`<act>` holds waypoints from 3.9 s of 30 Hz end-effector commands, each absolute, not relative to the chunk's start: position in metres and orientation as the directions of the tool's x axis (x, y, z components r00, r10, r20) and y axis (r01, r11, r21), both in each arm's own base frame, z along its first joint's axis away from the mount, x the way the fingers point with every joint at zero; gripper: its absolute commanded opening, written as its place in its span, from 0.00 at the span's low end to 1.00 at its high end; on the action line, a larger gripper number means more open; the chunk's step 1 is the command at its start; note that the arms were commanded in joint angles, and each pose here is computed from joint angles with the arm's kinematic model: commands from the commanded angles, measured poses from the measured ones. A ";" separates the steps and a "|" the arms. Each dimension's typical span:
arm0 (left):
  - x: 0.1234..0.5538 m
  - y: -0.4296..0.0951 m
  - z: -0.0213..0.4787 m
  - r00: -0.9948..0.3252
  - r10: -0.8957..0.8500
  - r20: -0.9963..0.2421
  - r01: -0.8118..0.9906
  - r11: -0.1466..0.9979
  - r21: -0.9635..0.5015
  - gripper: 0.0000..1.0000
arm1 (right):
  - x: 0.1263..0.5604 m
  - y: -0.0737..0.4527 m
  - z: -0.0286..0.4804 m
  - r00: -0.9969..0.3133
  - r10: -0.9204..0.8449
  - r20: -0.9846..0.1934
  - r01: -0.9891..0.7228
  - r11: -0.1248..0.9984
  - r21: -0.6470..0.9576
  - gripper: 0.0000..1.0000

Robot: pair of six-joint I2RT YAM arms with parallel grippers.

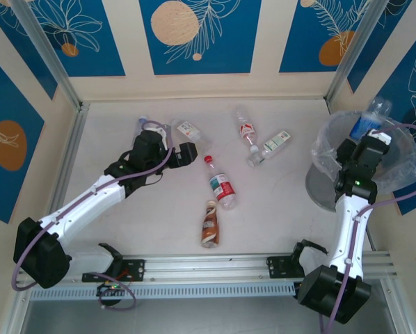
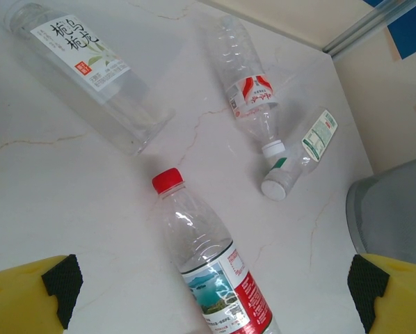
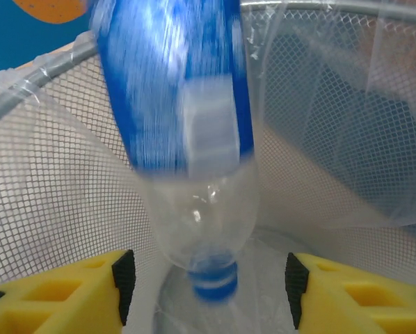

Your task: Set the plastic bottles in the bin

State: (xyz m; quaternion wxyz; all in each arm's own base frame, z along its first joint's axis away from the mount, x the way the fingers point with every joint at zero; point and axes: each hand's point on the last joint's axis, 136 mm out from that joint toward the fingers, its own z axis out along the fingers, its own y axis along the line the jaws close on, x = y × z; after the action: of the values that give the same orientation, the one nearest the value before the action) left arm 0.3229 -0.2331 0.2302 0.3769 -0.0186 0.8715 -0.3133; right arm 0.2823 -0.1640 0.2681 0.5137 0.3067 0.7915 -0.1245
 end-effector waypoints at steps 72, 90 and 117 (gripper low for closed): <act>0.237 -0.287 0.115 -0.900 0.031 -0.434 0.154 0.955 -0.253 0.99 | 0.306 0.143 0.277 -0.596 0.324 -0.734 -0.126 0.866 0.484 1.00; 0.204 -0.316 0.059 -0.928 0.196 -0.316 0.239 0.966 -0.103 0.89 | 0.303 0.142 0.222 -0.640 0.383 -0.666 0.002 0.868 0.497 1.00; 0.203 -0.323 0.024 -0.935 0.235 -0.266 0.260 0.964 -0.062 0.48 | 0.296 0.135 0.216 -0.645 0.385 -0.660 0.027 0.875 0.483 0.99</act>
State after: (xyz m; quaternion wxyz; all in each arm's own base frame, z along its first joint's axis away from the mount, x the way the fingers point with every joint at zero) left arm 0.2065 -0.3258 0.0313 0.1307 0.1203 0.9823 -0.0591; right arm 0.2991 0.1402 0.2183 0.4021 0.1058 0.8804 0.2282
